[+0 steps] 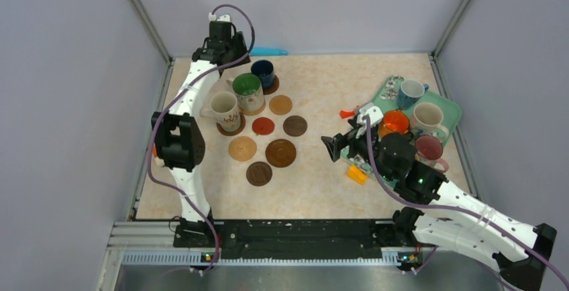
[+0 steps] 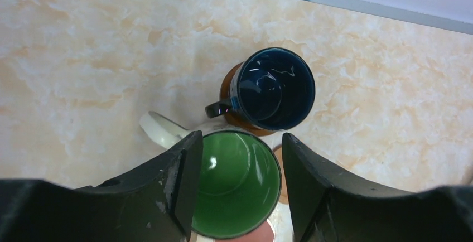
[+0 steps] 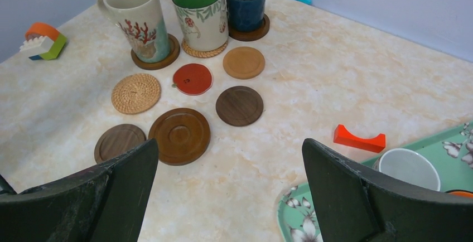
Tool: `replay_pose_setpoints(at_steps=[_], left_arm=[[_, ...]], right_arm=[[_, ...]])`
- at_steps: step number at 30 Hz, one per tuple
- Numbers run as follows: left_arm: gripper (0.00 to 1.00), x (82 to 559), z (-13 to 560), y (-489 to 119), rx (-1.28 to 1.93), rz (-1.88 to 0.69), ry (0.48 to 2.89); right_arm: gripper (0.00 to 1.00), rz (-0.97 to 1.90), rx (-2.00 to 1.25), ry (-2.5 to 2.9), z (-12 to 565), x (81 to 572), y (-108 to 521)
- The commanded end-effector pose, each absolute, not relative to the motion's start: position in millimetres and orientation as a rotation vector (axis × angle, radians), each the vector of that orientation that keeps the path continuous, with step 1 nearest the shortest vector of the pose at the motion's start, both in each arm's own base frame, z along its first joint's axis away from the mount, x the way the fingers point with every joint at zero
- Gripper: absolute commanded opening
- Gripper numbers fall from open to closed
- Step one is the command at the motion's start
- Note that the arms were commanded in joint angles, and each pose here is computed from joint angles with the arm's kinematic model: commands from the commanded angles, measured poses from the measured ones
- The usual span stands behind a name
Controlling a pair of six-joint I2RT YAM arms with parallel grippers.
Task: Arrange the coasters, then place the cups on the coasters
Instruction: Place the cup on the coaster, then pick up the cup from the tray.
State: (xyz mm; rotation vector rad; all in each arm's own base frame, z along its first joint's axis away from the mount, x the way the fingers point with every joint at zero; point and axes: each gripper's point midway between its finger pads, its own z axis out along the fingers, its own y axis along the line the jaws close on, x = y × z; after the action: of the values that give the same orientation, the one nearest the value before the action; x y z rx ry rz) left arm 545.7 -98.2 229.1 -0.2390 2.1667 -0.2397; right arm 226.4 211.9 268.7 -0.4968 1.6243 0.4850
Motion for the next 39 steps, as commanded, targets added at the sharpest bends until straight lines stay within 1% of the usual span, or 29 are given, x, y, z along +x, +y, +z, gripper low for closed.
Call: replay_pose_setpoints(at_steps=[1, 8, 16, 25, 39], left_arm=[[0.6, 582.1, 238.3, -102.4, -0.201, -0.288, 2.056], [0.62, 608.8, 201.1, -112.7, -0.184, -0.388, 2.078], [0.62, 620.5, 172.7, -123.3, -0.158, -0.447, 2.092], [0.6, 620.7, 173.5, -136.5, -0.141, -0.54, 2.078], [0.57, 612.9, 167.7, -150.6, -0.1, -0.636, 2.095]], right_arm=[[0.99, 0.532, -0.477, 1.572, 299.2, 224.5, 217.5], [0.99, 0.513, -0.491, 1.581, 298.5, 227.3, 219.1], [0.99, 0.464, -0.498, 1.593, 293.7, 233.1, 217.3], [0.99, 0.398, -0.526, 1.594, 288.8, 239.3, 215.2], [0.99, 0.38, -0.517, 1.589, 286.8, 239.0, 209.8]])
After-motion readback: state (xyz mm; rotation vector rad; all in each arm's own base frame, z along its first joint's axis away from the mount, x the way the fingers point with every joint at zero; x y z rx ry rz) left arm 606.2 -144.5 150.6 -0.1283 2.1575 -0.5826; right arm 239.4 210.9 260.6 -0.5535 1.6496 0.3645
